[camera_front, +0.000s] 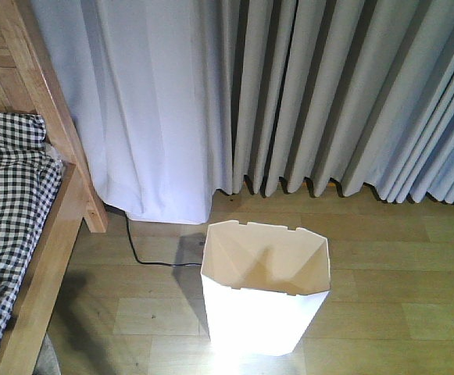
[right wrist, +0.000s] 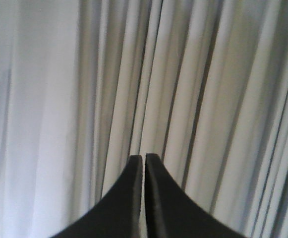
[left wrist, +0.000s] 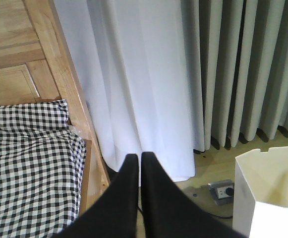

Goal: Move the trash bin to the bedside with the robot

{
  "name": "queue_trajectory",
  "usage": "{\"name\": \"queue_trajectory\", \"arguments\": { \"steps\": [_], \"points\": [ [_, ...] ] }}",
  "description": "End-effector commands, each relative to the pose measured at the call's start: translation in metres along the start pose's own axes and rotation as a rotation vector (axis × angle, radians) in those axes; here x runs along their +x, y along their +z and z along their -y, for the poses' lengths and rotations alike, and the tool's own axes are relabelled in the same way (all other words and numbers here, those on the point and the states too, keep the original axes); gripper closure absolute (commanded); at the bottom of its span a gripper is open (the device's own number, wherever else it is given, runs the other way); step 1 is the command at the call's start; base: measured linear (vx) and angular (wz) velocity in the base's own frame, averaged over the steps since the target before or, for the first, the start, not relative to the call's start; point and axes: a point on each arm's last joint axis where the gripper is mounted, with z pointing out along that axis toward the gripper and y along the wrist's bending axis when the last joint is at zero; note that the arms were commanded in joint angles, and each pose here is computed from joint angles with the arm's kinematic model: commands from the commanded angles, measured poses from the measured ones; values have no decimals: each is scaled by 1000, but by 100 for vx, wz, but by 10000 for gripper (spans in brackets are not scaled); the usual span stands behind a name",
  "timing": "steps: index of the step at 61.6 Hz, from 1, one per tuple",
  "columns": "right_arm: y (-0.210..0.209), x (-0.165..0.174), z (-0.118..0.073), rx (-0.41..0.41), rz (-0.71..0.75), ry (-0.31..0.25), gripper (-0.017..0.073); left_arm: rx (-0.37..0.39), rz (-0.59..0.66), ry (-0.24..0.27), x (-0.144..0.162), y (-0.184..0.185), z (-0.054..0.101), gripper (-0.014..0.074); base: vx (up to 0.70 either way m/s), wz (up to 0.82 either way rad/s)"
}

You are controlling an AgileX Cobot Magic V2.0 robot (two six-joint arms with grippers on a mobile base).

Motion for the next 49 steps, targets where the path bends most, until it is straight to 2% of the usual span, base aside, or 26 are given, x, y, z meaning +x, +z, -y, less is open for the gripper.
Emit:
{"name": "queue_trajectory", "arguments": {
  "steps": [1, 2, 3, 4, 5, 6, 9, 22, 30, 39, 49],
  "points": [
    [0, -7, 6, 58, 3, -5, 567, -5, 72, -5, -1, 0, 0, 601, 0, 0],
    [0, -7, 6, 64, 2, 22, 567, -5, 72, -5, -1, 0, 0, 601, 0, 0],
    [0, -7, 7, 72, -2, 10, 567, -5, 72, -5, -1, 0, 0, 601, 0, 0],
    [0, -7, 8, 79, -1, 39, 567, -5, 72, -5, -1, 0, 0, 601, 0, 0],
    [0, -7, 9, 89, 0, 27, 567, -5, 72, -5, -1, 0, 0, 601, 0, 0],
    [0, -7, 9, 96, 3, 54, 567, -5, 72, -5, -1, 0, 0, 601, 0, 0],
    [-1, -9, 12, 125, 25, 72, 567, -5, 72, -5, -1, 0, 0, 601, 0, 0],
    [1, -2, 14, 160, 51, 1, 567, -5, 72, -5, -1, 0, 0, 601, 0, 0],
    [3, 29, 12, 162, 43, 28, 567, -5, 72, -5, -1, 0, 0, 601, 0, 0],
    [-1, 47, 9, 159, 43, 95, 567, -5, 72, -5, -1, 0, 0, 601, 0, 0],
    [-1, 49, 9, 157, 18, 90, 567, -5, 72, -5, -1, 0, 0, 601, 0, 0]
  ]
}}
